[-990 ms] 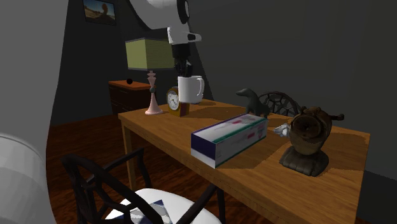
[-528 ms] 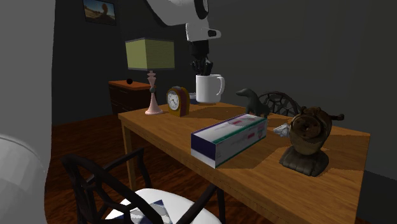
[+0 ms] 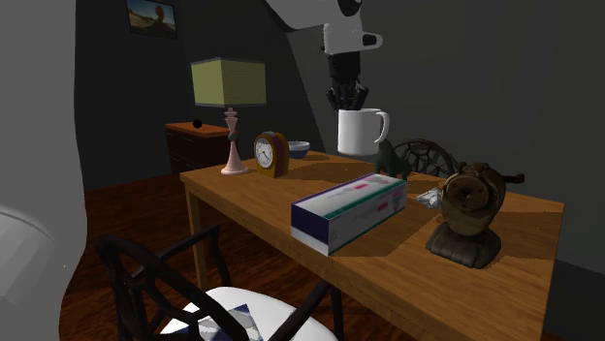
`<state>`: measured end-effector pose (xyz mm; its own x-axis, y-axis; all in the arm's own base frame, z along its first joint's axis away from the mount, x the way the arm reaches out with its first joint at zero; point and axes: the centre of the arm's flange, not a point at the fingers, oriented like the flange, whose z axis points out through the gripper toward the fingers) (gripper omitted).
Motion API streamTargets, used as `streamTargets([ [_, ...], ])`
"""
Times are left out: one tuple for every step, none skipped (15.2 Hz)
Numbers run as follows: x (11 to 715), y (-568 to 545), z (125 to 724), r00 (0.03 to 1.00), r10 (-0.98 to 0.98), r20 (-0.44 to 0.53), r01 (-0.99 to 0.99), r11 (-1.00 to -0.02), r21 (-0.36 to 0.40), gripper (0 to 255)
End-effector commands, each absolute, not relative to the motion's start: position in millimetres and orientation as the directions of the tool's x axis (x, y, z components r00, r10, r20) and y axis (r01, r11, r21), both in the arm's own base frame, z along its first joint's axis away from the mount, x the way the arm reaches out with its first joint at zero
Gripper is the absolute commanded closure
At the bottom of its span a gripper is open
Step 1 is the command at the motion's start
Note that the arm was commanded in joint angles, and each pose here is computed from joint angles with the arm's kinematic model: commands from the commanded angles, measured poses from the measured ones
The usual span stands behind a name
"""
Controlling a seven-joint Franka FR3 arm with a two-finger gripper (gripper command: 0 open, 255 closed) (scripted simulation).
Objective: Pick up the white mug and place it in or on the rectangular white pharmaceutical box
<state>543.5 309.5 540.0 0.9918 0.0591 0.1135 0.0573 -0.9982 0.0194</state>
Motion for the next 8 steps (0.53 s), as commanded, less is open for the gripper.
streamTargets([
  [556,300,534,0.992,0.062,0.114,0.060,-0.998,0.020,255],
  [556,300,529,0.992,0.062,0.114,0.060,-0.998,0.020,255],
  [556,300,524,0.992,0.062,0.114,0.060,-0.998,0.020,255],
  [556,300,519,0.992,0.062,0.114,0.060,-0.998,0.020,255],
  [556,300,513,0.992,0.062,0.114,0.060,-0.998,0.020,255],
  [556,300,508,0.992,0.062,0.114,0.060,-0.998,0.020,255],
  [556,300,503,0.992,0.062,0.114,0.060,-0.998,0.020,255],
  [556,300,497,0.992,0.062,0.114,0.060,-0.998,0.020,255],
])
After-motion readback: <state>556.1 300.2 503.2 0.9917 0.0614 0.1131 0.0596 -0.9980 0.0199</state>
